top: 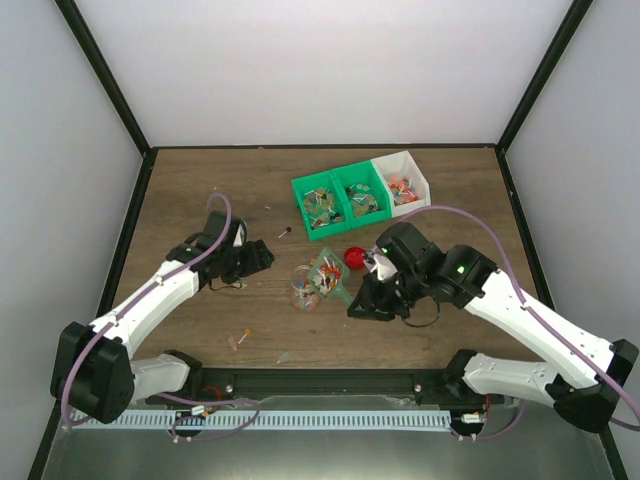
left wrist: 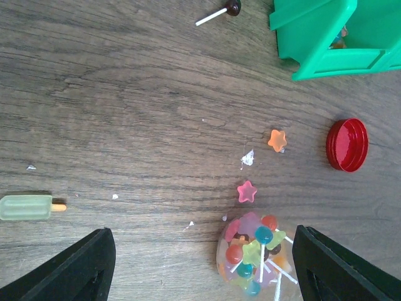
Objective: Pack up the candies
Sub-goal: Place the fake candies in the packing bottle.
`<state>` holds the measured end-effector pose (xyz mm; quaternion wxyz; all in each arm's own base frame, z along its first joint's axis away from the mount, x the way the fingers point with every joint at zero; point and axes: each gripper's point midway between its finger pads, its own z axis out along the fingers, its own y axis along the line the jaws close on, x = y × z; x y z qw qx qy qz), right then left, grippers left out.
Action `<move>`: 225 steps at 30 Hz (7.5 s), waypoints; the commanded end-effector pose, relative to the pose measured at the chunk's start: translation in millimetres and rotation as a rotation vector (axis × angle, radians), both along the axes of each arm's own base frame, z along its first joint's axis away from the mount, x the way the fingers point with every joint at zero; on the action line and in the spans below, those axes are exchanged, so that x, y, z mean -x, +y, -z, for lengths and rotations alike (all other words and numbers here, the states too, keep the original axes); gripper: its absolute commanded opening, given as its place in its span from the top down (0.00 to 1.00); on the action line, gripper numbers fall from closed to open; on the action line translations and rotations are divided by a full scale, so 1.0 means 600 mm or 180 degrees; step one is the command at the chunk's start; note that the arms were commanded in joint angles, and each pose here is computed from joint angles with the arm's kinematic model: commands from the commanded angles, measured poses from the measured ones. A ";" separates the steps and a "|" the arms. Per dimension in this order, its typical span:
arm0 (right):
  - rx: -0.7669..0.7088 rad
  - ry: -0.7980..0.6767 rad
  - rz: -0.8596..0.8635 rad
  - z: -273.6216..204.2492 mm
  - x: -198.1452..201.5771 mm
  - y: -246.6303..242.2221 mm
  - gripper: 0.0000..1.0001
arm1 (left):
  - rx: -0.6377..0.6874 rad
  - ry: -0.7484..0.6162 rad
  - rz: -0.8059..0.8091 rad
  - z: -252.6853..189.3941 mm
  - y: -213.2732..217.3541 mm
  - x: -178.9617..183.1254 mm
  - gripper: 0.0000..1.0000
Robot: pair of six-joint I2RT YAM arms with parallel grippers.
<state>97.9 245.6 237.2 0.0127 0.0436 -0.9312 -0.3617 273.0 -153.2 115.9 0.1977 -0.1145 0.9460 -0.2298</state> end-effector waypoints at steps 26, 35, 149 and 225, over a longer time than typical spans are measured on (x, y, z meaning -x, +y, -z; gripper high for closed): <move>0.0189 -0.0161 -0.0087 -0.006 -0.010 -0.008 0.99 | 0.0074 -0.0012 0.0007 0.004 -0.002 0.005 0.21; 0.0108 -0.0119 -0.0150 -0.014 -0.012 0.001 0.99 | 0.0084 -0.0036 0.0009 0.001 -0.003 0.003 0.21; 0.0530 -0.0329 -0.0405 -0.017 -0.041 0.000 0.99 | 0.0091 0.0069 0.0049 0.018 -0.011 -0.002 0.21; 0.0595 -0.0319 -0.0424 -0.005 -0.028 -0.010 0.99 | 0.0070 0.0059 0.0070 0.018 -0.014 -0.010 0.21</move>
